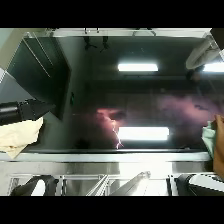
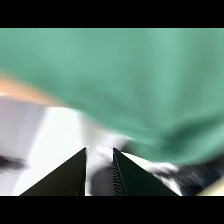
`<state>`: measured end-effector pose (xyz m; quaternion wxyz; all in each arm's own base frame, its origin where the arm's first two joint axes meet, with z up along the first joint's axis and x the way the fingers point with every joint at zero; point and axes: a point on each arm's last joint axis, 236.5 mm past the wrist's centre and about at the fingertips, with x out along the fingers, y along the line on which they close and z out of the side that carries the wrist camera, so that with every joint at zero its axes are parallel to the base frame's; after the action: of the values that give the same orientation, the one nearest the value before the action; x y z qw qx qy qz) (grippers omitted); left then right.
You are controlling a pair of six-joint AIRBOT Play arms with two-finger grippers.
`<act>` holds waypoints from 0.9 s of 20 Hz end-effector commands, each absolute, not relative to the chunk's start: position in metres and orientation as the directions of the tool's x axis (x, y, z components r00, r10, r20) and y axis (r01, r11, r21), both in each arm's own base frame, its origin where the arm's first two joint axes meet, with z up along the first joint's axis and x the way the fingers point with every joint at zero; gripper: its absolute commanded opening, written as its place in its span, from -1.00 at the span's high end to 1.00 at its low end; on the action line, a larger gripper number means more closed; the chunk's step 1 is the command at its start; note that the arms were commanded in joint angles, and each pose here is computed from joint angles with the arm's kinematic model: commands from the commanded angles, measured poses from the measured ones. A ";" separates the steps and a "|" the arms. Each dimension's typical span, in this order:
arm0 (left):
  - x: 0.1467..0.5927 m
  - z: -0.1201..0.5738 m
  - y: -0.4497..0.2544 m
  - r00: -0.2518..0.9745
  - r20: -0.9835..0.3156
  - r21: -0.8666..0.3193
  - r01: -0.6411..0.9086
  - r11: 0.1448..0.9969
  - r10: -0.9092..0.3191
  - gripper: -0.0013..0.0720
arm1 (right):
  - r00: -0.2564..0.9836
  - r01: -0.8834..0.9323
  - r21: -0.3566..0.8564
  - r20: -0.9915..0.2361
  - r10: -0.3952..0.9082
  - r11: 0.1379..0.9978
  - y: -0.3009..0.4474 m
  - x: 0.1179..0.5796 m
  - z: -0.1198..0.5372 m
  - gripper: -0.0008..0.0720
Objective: Fold the shirts.
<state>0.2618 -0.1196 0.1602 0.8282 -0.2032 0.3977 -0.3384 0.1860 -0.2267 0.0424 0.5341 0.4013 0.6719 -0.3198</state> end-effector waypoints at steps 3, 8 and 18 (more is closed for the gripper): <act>0.265 0.161 -0.118 0.469 -0.518 -0.600 0.397 0.695 -0.715 0.91 | 0.457 0.569 0.533 -0.838 0.298 0.627 -0.149 0.374 0.137 0.93; 0.265 0.161 -0.118 0.467 -0.518 -0.604 0.394 0.693 -0.717 0.91 | 0.398 0.139 0.377 -0.868 0.296 0.916 -0.014 0.389 0.142 0.93; 0.257 0.159 -0.122 0.436 -0.526 -0.607 0.408 0.682 -0.730 0.91 | 0.446 -0.191 0.389 -0.783 0.433 0.901 0.145 0.315 0.021 0.93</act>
<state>0.2603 -0.1202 0.1598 0.8264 -0.2026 0.4000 -0.3405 0.3212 0.1290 0.0381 0.8267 0.1284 0.5224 0.1652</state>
